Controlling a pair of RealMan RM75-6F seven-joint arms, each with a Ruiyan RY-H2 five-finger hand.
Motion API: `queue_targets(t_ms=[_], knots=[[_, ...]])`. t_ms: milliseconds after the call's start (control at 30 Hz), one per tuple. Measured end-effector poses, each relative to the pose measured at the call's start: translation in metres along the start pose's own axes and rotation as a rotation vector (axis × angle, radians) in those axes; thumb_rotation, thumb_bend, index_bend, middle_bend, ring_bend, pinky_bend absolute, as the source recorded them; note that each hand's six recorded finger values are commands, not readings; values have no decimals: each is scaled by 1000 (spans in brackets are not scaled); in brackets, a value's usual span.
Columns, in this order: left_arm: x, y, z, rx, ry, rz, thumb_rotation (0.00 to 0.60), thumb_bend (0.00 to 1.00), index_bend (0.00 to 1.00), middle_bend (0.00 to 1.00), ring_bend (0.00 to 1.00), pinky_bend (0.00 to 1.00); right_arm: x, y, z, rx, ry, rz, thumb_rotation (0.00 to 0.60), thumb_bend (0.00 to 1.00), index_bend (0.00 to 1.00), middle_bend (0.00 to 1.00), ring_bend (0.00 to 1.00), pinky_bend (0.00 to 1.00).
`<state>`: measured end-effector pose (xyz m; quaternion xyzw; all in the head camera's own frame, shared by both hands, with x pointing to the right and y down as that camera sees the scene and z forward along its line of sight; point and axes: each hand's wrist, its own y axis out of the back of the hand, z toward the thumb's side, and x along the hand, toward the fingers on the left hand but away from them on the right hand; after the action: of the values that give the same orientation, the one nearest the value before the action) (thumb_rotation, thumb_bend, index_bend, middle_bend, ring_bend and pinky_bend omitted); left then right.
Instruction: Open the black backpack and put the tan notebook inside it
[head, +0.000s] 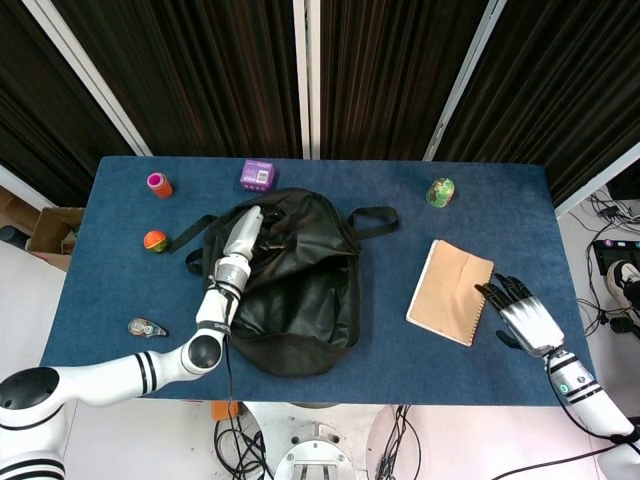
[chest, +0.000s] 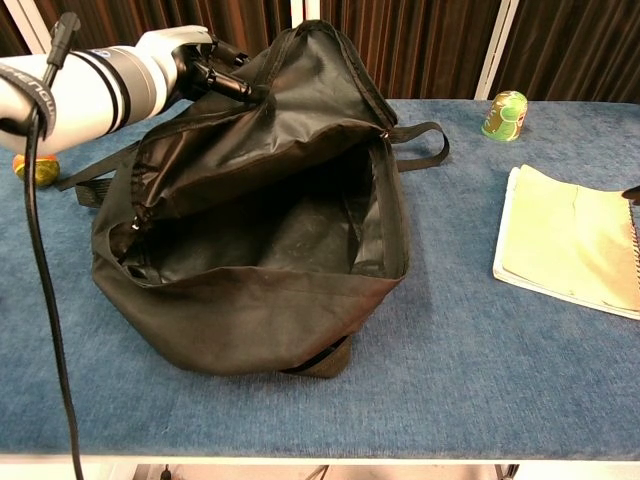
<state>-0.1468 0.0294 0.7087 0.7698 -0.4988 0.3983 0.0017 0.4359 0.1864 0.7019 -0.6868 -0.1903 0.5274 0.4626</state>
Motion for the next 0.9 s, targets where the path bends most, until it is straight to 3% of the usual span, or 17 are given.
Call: queue_targets(t_ms=[900], knots=[[-3, -10, -7, -9, 32, -45, 600, 447, 612, 633, 531, 360, -59, -13, 24, 12, 65, -44, 600, 176, 115, 194, 32, 155]])
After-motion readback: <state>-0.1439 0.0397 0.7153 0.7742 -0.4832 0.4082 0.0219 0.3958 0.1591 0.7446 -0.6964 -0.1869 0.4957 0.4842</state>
